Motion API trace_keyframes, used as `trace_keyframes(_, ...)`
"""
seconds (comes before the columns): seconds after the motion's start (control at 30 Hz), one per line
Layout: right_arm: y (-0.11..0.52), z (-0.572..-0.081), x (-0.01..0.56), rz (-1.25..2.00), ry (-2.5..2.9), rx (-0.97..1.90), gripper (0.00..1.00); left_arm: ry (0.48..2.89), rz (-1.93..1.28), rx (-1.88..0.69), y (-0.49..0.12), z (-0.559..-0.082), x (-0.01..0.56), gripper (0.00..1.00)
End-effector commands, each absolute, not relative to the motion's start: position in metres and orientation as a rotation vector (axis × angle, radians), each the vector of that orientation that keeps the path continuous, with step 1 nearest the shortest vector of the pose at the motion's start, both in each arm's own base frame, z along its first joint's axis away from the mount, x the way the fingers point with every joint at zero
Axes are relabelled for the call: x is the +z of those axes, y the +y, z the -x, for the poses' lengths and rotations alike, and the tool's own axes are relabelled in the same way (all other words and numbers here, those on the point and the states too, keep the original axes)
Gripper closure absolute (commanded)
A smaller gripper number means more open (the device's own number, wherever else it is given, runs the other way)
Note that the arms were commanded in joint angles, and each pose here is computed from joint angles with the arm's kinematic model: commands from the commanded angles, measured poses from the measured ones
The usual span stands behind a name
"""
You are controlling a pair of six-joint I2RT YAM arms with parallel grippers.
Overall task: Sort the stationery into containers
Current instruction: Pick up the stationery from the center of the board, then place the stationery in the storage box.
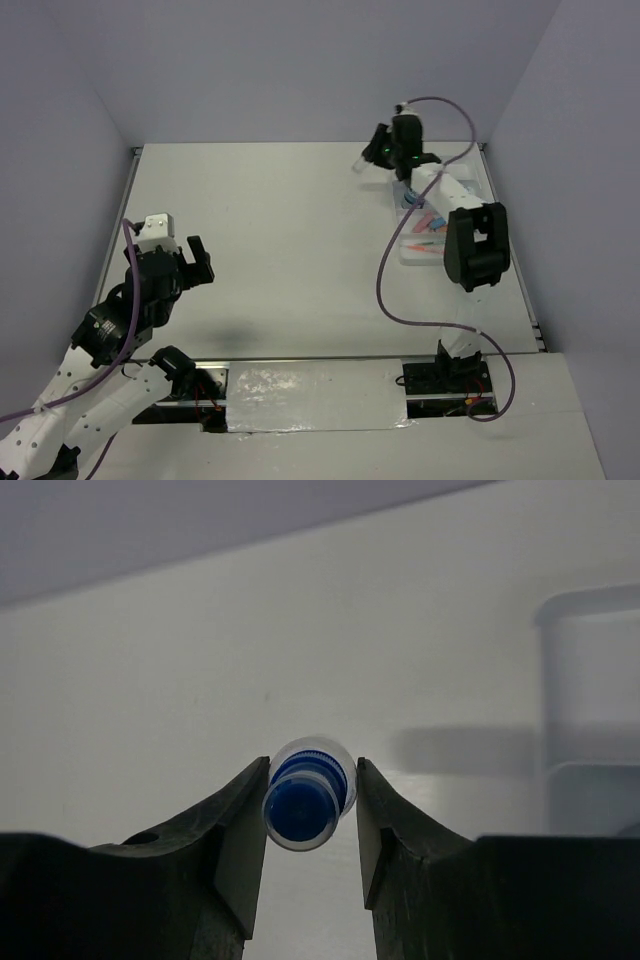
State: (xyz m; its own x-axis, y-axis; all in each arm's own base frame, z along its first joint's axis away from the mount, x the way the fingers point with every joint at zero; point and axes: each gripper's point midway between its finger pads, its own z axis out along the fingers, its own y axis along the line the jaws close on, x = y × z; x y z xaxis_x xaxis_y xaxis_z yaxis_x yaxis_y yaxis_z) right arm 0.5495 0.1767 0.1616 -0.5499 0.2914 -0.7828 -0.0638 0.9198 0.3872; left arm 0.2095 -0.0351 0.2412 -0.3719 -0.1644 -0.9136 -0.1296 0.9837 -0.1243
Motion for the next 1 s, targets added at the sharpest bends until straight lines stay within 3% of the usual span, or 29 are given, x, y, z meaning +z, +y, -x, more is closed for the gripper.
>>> trace_keyframes(0.0, 0.106, -0.564, 0.214, -0.409, 1.952, 0.613, 0.96, 1.912, 0.204, -0.063, -0.037, -0.213, 0.251, 0.01)
trace_keyframes(0.4, -0.021, -0.595, 0.178, -0.828, 1.91, 0.585, 0.93, 1.93, 0.173, -0.074, -0.044, -0.216, 0.248, 0.01)
trace_keyframes(0.6, -0.048, -0.602, 0.145, -0.899, 1.975, 0.528, 0.85, 1.927, 0.167, -0.083, -0.045, -0.216, 0.249, 0.01)
trace_keyframes(0.67, -0.054, -0.607, 0.145, -0.901, 1.979, 0.557, 0.77, 1.929, 0.154, -0.087, -0.047, -0.216, 0.248, 0.01)
trace_keyframes(0.77, -0.054, -0.611, 0.134, -0.881, 2.023, 0.572, 0.37, 1.934, 0.15, -0.089, -0.048, -0.217, 0.247, 0.01)
trace_keyframes(0.8, -0.056, -0.618, 0.139, -0.866, 2.02, 0.567, 0.15, 1.937, 0.146, -0.088, -0.048, -0.217, 0.247, 0.01)
trace_keyframes(0.83, -0.058, -0.615, 0.134, -0.873, 2.055, 0.537, 0.01, 1.939, 0.141, -0.09, -0.049, -0.217, 0.247, 0.01)
trace_keyframes(0.97, -0.067, -0.616, 0.154, -0.871, 2.037, 0.486, 0.0, 1.945, 0.143, -0.084, -0.049, -0.218, 0.245, 0.01)
